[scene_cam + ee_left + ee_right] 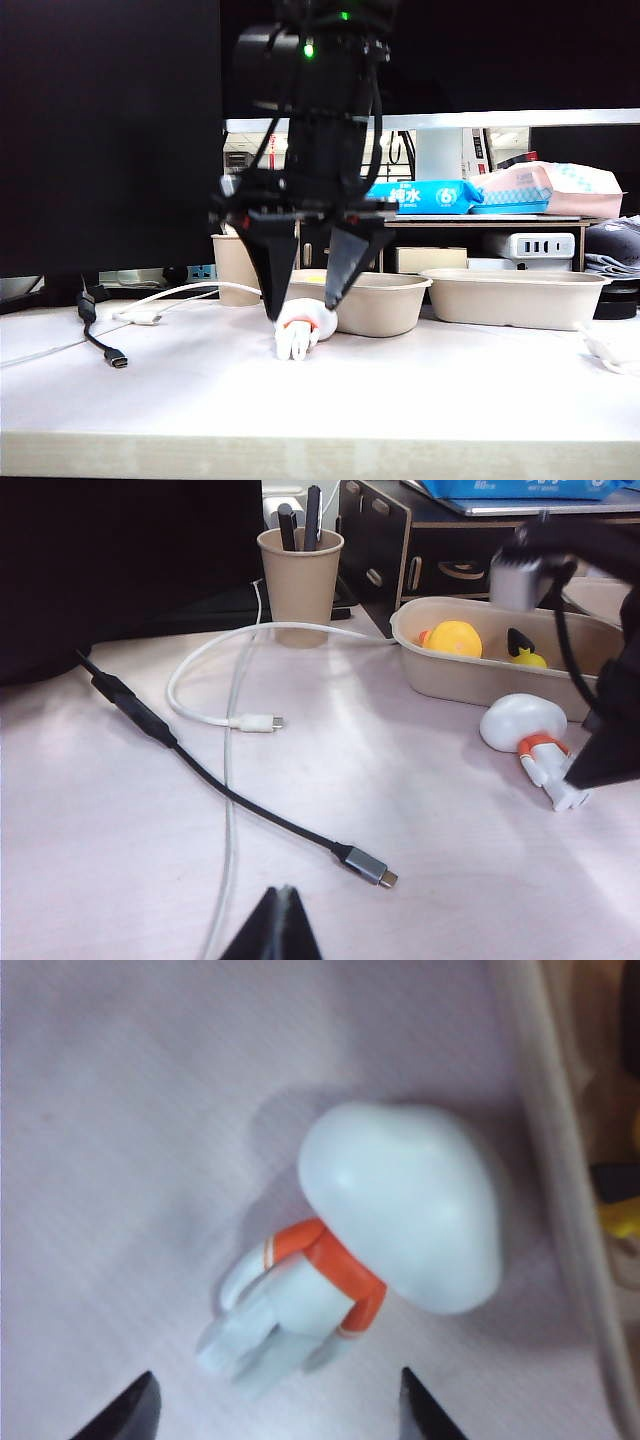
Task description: Put the dolls with similar colors into the same paper box, while dolls with different colors go into separate paper boxes.
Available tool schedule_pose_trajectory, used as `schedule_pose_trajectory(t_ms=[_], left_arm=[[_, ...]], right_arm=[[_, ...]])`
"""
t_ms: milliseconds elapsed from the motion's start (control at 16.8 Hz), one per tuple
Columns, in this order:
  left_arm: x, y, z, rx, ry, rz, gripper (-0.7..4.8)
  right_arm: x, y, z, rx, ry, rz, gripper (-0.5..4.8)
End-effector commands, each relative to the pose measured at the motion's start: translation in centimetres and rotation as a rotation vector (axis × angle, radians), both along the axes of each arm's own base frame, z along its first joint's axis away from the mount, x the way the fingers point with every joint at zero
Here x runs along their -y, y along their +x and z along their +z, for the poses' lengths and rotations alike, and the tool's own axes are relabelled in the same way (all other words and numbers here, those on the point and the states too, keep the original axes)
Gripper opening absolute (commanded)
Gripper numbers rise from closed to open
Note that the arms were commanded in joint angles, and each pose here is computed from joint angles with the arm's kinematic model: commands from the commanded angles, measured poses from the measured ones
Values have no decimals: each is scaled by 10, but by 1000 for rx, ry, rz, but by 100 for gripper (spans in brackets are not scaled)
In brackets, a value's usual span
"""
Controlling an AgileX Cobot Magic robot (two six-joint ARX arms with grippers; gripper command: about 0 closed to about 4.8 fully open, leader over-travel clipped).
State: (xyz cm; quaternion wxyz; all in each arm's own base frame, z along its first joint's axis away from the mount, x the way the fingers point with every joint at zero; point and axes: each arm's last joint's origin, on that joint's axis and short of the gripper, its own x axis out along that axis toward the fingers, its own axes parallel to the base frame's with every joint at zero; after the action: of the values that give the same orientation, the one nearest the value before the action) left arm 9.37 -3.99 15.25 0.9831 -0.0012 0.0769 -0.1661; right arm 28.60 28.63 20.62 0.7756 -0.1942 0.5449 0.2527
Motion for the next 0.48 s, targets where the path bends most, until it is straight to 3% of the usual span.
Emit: schedule_pose_trajectory(t_ms=[60,179,298,477], left_arm=[[0,0,1,8,-3,1,-5],[0,0,1,9,-3,1,-5],[0,0,1,9,-3,1,-5],[0,0,1,8,-3,1,-5]], right_arm=[[-4,3,-7,15,20,-23,307],[-8,6,-14,14,32,-48,312],[-10,9,-25,-5,30,-84,388],[-13,11,-36,-12,23,-83,396]])
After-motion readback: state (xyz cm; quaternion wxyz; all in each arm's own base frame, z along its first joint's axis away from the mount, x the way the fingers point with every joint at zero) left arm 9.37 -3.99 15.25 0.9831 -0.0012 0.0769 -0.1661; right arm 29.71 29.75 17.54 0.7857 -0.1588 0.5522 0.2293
